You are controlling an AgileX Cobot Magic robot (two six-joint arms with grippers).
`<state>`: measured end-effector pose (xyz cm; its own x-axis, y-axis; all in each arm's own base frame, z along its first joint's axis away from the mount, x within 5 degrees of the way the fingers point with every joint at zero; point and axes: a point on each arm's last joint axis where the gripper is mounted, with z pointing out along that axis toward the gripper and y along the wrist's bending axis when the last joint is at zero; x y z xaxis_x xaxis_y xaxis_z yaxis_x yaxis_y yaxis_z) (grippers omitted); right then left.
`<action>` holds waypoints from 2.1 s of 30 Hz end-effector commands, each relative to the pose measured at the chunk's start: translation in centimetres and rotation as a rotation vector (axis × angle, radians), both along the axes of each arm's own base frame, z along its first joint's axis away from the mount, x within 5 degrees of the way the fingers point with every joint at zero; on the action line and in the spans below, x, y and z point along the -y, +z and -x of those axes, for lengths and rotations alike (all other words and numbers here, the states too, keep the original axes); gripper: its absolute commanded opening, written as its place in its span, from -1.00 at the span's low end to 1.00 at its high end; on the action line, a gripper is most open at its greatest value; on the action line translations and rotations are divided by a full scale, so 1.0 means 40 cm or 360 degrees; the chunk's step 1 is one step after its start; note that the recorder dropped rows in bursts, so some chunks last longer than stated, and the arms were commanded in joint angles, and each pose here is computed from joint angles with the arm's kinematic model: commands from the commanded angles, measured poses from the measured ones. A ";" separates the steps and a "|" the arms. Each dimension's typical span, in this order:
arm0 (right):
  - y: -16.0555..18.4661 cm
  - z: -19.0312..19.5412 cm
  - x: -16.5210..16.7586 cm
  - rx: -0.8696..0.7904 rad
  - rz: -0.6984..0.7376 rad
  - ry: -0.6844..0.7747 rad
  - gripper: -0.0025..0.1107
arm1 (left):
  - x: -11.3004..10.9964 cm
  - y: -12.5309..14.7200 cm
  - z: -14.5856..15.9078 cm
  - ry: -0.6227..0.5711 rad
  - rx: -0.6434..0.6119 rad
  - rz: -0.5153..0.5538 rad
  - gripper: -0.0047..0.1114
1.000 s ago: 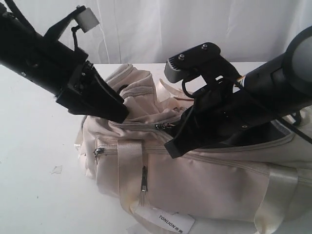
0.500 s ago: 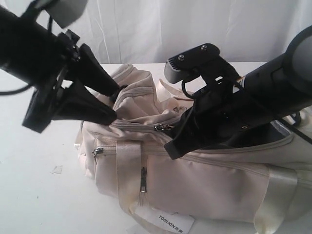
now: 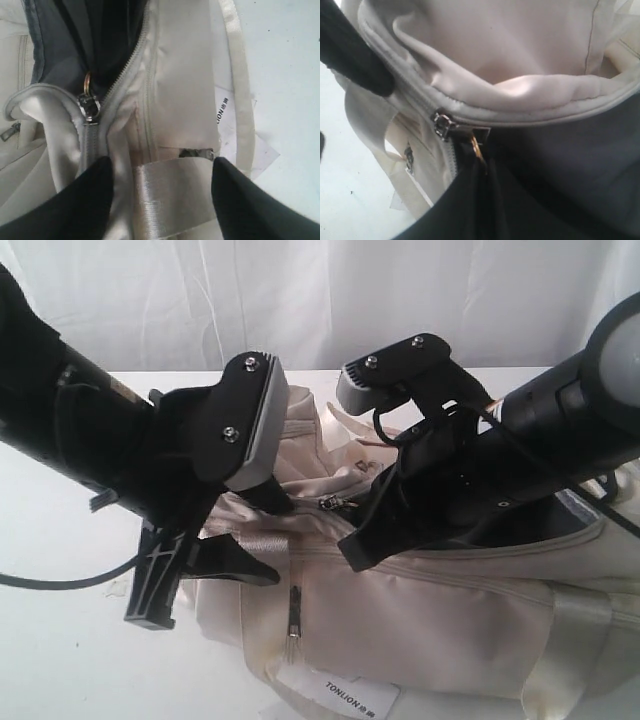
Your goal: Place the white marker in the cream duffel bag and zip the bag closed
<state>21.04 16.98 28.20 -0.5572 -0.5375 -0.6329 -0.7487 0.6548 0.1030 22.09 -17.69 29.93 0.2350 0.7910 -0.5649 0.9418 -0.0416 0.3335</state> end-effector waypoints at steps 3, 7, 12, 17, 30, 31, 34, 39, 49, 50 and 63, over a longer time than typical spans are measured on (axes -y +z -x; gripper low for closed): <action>0.005 0.003 -0.002 -0.0022 0.0001 0.0036 -0.96 | 0.022 -0.013 -0.026 0.0068 0.0128 0.0048 0.15; -0.001 0.015 0.001 -0.0093 0.0042 0.0081 -0.96 | 0.022 -0.008 -0.032 0.0091 0.0179 0.0064 0.15; 0.002 0.010 0.000 -0.0058 0.0029 0.0070 -0.96 | 0.021 -0.006 -0.031 0.0089 0.0187 0.0062 0.15; 0.002 0.008 0.000 -0.0043 0.0031 0.0071 -0.96 | 0.012 0.022 -0.019 0.0082 0.0250 0.0081 0.15; 0.003 0.007 0.000 -0.0025 0.0034 0.0082 -0.96 | 0.008 0.040 -0.012 0.0069 0.0305 0.0104 0.14; 0.003 0.007 -0.001 -0.0022 0.0032 0.0081 -0.96 | 0.013 0.035 -0.011 0.0059 0.0288 0.0107 0.14; 0.004 0.005 -0.001 -0.0014 0.0025 0.0076 -0.96 | 0.036 0.017 -0.007 -0.0003 0.0259 0.0087 0.13; 0.005 0.003 -0.002 -0.0002 0.0016 0.0068 -0.96 | 0.069 -0.017 -0.004 -0.0077 0.0210 0.0040 0.09; 0.012 0.007 -0.003 -0.0003 -0.0016 0.0067 -0.96 | 0.077 -0.041 -0.020 -0.0058 0.0201 0.0008 0.09; 0.017 0.010 -0.001 0.0008 -0.0023 0.0067 -0.96 | 0.077 -0.041 -0.020 -0.0058 0.0200 0.0008 0.08; 0.086 0.064 0.040 0.0158 -0.0009 0.0137 -0.96 | 0.077 -0.040 -0.022 -0.0050 0.0215 0.0010 -0.02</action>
<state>18.82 15.70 30.79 -0.4761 -0.5845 -0.6571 -0.8046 0.5911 0.0572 23.03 -20.64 28.60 0.3427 0.7762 -0.5293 0.8775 -0.0633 0.4754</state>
